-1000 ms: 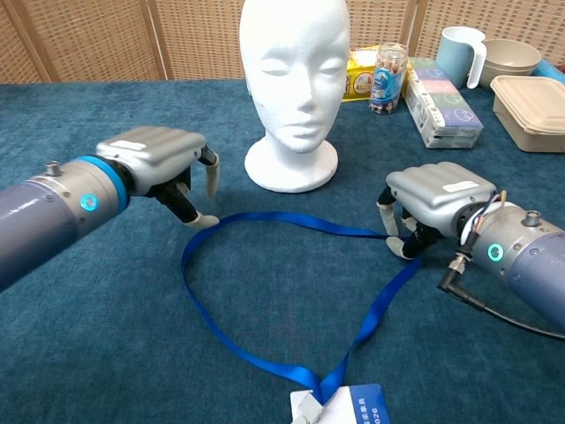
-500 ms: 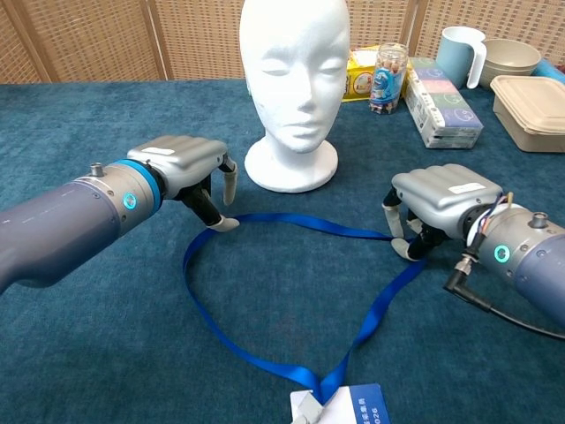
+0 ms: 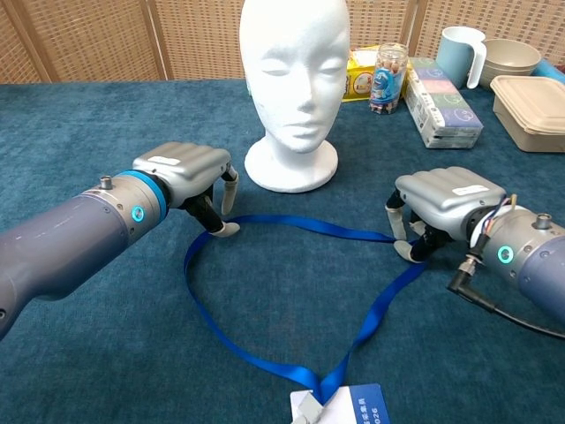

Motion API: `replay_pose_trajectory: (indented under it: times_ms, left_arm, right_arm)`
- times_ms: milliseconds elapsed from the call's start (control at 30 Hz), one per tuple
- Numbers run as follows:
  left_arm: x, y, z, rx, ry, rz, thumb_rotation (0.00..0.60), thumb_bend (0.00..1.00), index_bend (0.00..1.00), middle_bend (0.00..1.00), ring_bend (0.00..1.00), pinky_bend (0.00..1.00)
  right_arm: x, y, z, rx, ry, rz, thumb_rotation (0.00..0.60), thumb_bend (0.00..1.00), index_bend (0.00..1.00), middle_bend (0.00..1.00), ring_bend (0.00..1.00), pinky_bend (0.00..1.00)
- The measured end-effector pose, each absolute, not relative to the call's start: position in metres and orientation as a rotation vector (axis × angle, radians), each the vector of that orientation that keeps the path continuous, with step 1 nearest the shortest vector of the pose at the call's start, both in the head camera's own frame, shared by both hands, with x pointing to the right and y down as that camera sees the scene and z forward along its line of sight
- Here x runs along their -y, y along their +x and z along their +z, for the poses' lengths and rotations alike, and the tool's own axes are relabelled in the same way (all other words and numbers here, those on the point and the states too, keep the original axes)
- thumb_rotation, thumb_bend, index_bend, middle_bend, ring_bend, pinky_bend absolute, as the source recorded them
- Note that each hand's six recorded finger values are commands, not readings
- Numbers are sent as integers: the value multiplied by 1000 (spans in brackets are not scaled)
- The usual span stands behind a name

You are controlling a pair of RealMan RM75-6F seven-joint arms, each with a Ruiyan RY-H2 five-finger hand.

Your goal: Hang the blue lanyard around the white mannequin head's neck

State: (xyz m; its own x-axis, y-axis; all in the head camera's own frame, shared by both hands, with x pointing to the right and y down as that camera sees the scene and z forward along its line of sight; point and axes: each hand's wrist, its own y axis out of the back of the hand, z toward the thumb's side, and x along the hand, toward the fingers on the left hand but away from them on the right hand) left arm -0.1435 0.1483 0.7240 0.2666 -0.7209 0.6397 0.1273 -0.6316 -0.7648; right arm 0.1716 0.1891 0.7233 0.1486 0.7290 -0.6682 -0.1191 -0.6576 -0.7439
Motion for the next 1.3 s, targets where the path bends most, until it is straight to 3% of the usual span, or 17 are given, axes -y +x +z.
replay_pose_trajectory:
  times_ms: [1300]
  left_arm:
    - [-144,-146,729,-556,-1742,-1455,495,409,670,1000,1000,1000]
  right_arm:
    - [-188,182,722,645,-1772,1621,551,475,581,916,1000,1000]
